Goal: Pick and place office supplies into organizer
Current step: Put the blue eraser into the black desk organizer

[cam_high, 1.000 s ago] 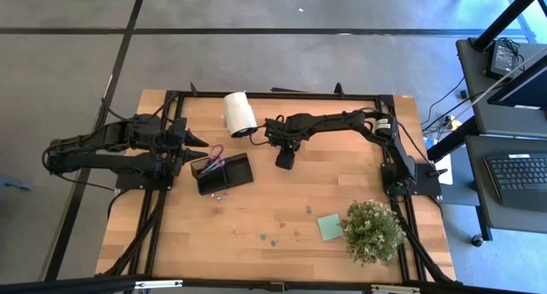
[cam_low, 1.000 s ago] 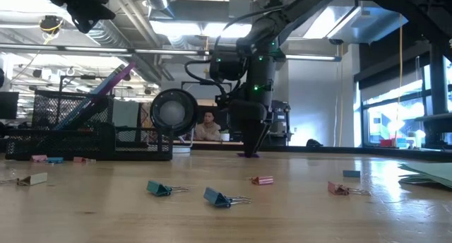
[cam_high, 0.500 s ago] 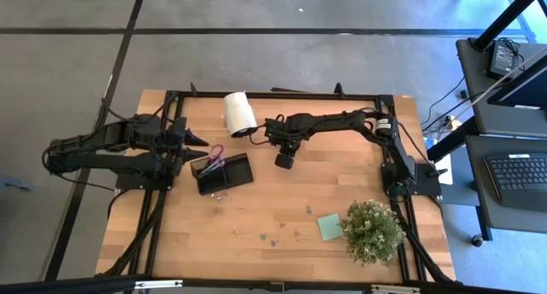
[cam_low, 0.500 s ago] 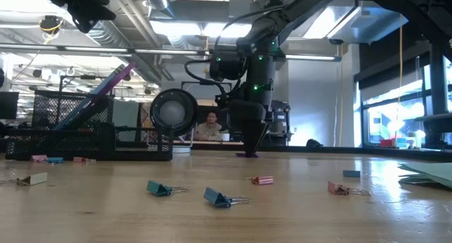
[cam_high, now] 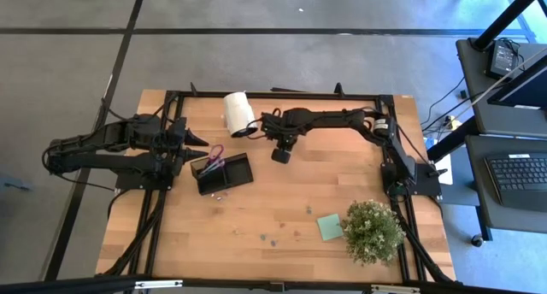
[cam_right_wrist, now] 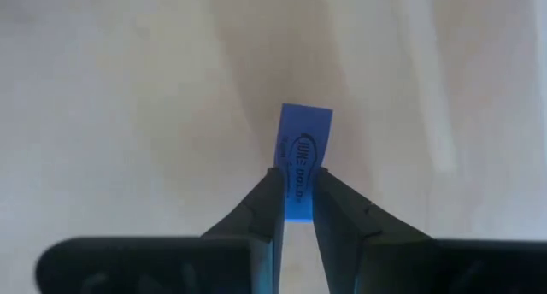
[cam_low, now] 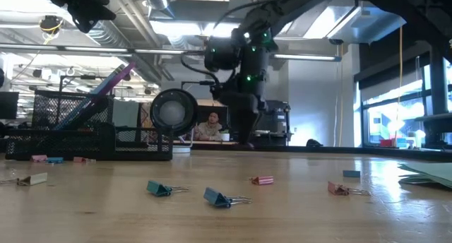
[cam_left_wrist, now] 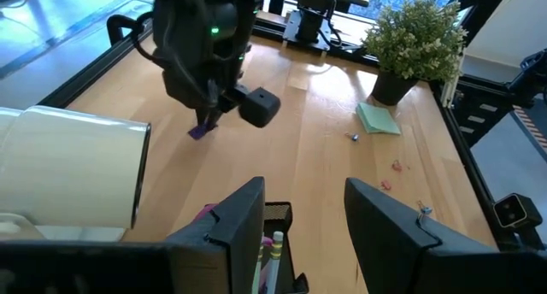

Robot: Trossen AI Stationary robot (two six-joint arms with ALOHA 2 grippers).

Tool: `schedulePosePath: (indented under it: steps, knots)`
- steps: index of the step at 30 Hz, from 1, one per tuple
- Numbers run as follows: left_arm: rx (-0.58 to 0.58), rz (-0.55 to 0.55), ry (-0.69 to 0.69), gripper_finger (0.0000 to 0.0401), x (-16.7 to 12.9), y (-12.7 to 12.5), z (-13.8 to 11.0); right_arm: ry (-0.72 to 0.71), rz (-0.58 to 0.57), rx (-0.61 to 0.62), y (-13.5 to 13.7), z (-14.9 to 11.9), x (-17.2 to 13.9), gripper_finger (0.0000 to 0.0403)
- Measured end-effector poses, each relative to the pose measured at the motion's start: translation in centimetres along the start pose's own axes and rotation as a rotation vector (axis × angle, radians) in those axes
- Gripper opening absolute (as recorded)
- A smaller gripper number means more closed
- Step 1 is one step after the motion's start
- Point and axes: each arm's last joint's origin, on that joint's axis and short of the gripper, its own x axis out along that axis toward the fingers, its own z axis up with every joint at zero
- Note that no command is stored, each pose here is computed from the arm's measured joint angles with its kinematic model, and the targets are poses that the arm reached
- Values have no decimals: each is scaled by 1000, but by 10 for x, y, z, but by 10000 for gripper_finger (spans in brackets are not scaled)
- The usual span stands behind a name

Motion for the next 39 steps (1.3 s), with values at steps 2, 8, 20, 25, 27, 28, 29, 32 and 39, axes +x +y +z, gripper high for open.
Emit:
schedulePosePath:
  steps: [2,8,20,25,27,28,29,32,39]
  knots:
    - [0,0,0,156,0,0,0,0,9,-12,5,2,-5,53]
    - [0,0,0,156,0,0,0,-44,26,-62,27,10,-25,53]
    - [0,0,0,156,0,0,0,-254,105,-275,110,20,-79,53]
    - [0,0,0,156,0,0,0,-406,142,-396,142,23,-90,53]
    - [0,0,0,156,0,0,0,-479,151,-437,152,25,-94,53]
    - [0,0,0,156,0,0,0,-518,155,-454,157,27,-95,53]
    - [0,0,0,156,0,0,0,-555,160,-466,161,29,-97,53]
    - [-1,0,1,156,0,0,0,-662,170,-502,173,34,-100,53]
    - [-5,9,45,156,0,1,-4,-788,165,-567,184,46,-86,53]
